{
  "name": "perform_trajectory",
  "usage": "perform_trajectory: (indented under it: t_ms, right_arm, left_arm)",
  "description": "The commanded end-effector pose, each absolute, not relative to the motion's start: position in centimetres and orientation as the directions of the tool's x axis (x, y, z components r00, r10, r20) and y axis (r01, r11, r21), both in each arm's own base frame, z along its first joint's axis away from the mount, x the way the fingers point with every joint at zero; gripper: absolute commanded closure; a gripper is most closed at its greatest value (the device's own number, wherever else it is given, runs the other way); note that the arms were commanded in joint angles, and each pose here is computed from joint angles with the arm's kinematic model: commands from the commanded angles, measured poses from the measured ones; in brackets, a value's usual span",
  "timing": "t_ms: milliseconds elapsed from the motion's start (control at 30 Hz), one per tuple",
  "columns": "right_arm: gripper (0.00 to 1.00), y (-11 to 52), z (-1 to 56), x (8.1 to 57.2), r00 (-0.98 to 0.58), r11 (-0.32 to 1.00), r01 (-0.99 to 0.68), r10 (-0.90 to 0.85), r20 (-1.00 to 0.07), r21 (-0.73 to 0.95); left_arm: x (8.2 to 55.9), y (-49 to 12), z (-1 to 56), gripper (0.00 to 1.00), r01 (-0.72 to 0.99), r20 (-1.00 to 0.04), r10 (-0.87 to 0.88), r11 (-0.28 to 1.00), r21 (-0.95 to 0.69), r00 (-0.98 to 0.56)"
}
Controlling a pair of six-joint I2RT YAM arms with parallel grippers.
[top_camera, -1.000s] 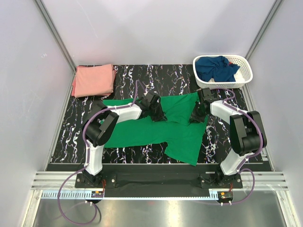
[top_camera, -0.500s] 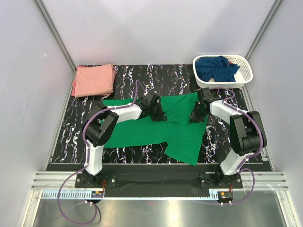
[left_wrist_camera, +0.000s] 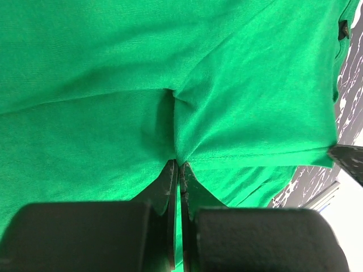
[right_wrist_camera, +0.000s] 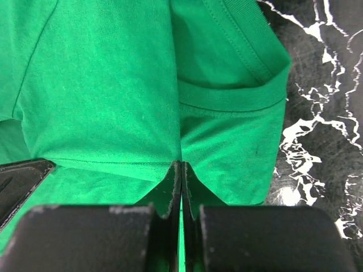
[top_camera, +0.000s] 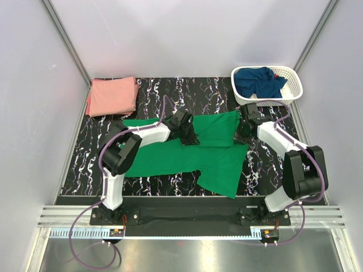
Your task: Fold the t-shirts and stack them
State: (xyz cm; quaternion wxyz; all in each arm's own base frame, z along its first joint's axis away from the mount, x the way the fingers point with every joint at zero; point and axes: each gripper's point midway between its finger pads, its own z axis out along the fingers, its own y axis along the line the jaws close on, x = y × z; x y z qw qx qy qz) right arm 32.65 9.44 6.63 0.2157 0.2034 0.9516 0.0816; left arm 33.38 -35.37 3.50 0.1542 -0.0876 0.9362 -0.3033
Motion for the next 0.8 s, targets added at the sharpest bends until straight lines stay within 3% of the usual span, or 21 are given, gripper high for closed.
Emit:
perform_trajectory:
  t_ms: [0, 767]
  right_arm:
    - [1.00, 8.8, 8.6, 33.1, -0.803, 0.914, 0.341, 0.405, -0.436, 0.221]
    - [1.00, 8.8, 8.7, 30.9, -0.806, 0.904, 0.349, 0.423, -0.413, 0.246]
  left_arm:
    - [34.9, -35.7, 7.3, 1.00, -0.018, -0.291, -0.258, 0.775, -0.632, -0.921]
    - [33.7, -34.9, 5.6, 1.00, -0.016, -0.255, -0.210, 0.799, -0.601, -0.944]
